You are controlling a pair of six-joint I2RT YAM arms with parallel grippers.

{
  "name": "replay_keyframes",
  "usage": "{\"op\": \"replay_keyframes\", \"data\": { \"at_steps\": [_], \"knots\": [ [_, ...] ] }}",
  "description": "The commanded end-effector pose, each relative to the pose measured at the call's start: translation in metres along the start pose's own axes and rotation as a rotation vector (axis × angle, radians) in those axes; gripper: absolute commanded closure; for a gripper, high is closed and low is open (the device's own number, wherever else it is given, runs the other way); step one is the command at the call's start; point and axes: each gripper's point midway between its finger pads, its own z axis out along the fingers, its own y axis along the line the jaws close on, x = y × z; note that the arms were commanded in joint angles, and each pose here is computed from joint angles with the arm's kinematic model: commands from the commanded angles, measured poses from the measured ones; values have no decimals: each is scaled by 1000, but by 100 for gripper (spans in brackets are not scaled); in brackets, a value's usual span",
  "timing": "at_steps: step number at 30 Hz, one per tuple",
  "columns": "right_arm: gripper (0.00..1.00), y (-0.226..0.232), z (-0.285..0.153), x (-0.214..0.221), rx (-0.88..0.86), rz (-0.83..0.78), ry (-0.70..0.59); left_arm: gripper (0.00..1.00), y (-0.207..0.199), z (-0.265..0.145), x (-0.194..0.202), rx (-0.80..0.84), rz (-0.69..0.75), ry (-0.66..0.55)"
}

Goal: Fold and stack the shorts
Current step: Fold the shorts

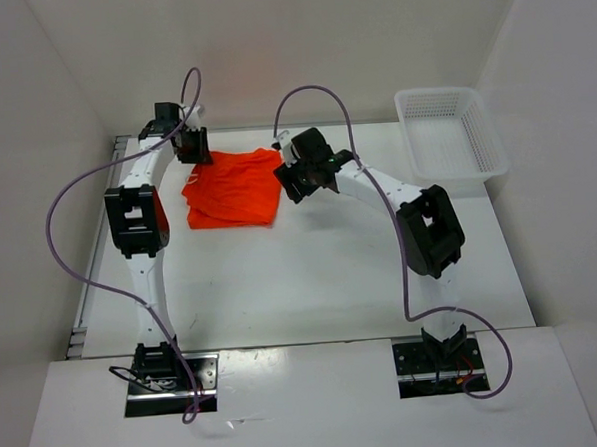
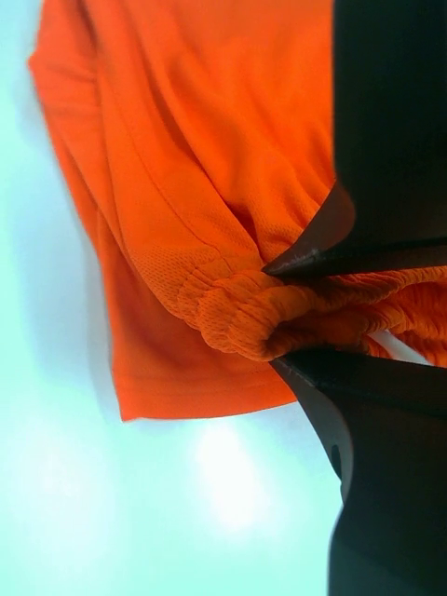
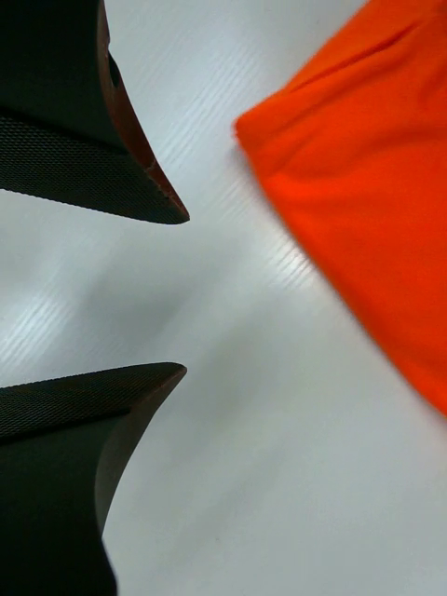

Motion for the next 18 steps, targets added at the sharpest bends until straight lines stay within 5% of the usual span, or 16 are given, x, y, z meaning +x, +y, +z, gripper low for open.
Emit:
{"op": "replay_keyframes", "data": {
  "at_steps": [1, 11, 18],
  "knots": [
    [33, -9, -38, -30, 70, -18, -106, 57, 10, 16, -17, -13, 12, -31],
    [24, -16, -50, -27, 113, -59, -111, 36, 12, 3, -15, -51, 14, -34],
    [21, -23, -66, -54, 145, -78, -175, 0, 34, -31, -37, -143, 10, -108]
  ]
}}
